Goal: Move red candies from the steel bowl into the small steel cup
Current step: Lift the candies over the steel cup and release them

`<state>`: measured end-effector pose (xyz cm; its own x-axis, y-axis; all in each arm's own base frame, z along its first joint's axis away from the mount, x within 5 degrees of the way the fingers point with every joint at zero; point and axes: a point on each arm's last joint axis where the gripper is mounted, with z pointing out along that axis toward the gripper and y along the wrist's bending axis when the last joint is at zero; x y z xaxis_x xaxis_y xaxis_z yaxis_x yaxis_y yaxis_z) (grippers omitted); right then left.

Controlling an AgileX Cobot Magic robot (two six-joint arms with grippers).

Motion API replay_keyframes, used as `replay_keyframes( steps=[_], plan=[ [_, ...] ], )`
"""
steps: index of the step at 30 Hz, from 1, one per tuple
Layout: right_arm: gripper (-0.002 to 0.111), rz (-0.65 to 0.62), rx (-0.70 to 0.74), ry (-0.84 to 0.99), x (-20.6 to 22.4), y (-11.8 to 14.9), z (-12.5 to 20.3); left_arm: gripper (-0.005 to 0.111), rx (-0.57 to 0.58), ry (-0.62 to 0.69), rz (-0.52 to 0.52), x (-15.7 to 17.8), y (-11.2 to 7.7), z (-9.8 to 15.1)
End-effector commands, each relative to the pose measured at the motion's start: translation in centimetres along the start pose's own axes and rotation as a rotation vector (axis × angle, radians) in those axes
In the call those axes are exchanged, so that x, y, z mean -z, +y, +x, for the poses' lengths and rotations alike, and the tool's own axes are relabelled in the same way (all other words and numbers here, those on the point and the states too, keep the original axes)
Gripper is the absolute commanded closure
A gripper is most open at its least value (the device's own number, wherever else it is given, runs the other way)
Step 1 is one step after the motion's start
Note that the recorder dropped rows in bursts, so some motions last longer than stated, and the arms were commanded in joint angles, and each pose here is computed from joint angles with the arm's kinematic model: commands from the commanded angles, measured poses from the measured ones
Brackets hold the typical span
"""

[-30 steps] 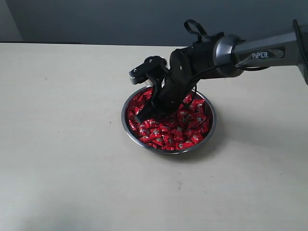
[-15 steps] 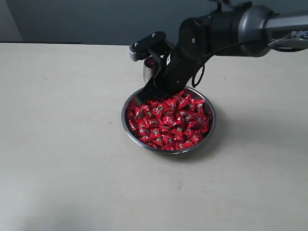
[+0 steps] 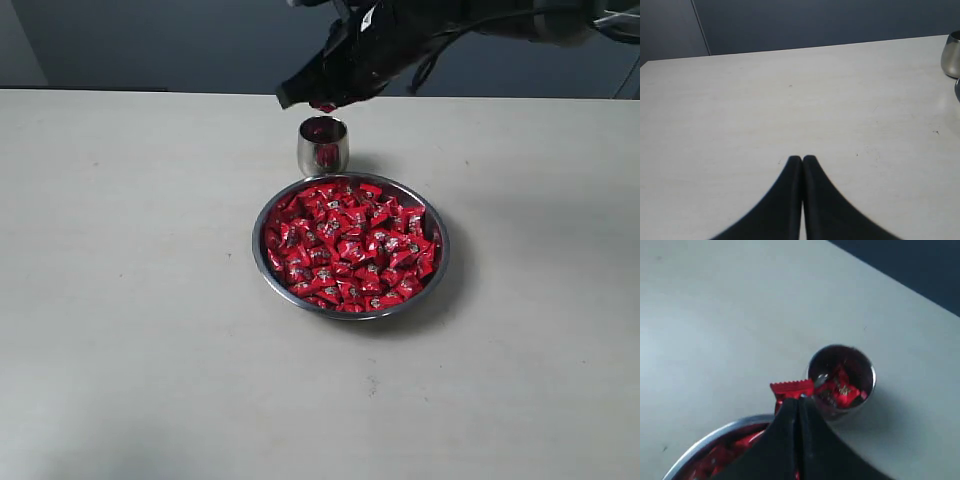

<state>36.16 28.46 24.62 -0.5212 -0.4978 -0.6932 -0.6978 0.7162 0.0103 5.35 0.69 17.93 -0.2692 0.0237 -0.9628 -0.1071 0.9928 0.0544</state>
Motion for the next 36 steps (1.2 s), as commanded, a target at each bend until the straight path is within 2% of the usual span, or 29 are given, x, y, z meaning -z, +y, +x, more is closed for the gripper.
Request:
replay_keyframes(
  steps=[1,9,14,16,17,18,19,22,24,29,34,36],
  plan=[
    [0.109,0.008,-0.052,-0.006,-2.8,-2.3,-1.2,0.106,-0.002,-0.020,0.004,0.1,0.0,-0.3],
    [0.109,-0.001,-0.063,0.106,-8.5,-4.0,0.1,0.106,-0.002,-0.020,0.004,0.1,0.0,-0.3],
    [0.107,0.007,-0.049,0.132,-9.1,-4.2,0.7,0.106,-0.002,-0.020,0.004,0.1,0.0,-0.3],
    [0.087,0.007,-0.049,0.131,-9.1,-4.2,0.7,0.106,-0.002,-0.020,0.004,0.1,0.0,-0.3],
    [0.070,0.010,-0.044,0.131,-9.0,-4.2,0.6,0.106,-0.002,-0.020,0.004,0.1,0.0,-0.3],
    [0.063,0.014,-0.038,0.125,-8.7,-4.3,0.4,0.106,-0.002,-0.020,0.004,0.1,0.0,-0.3],
    [0.064,0.016,-0.036,0.111,-8.1,-4.2,0.0,0.106,-0.002,-0.020,0.004,0.1,0.0,-0.3],
    [0.083,0.011,-0.031,0.093,-5.2,-4.0,-1.6,0.106,-0.002,-0.020,0.004,0.1,0.0,-0.3],
    [0.090,-0.020,-0.034,0.162,-3.2,-3.5,-1.8,0.106,-0.002,-0.020,0.004,0.1,0.0,-0.3],
    [0.084,-0.082,0.007,0.337,-0.7,-2.7,-0.3,0.106,-0.002,-0.020,0.004,0.1,0.0,-0.3],
    [0.081,-0.085,0.000,0.387,0.4,-2.2,2.4,0.106,-0.002,-0.018,0.004,0.1,0.0,-0.3],
    [0.081,-0.078,-0.003,0.394,0.8,-1.9,4.4,0.106,-0.002,-0.018,0.004,0.1,0.0,-0.3]
  ],
)
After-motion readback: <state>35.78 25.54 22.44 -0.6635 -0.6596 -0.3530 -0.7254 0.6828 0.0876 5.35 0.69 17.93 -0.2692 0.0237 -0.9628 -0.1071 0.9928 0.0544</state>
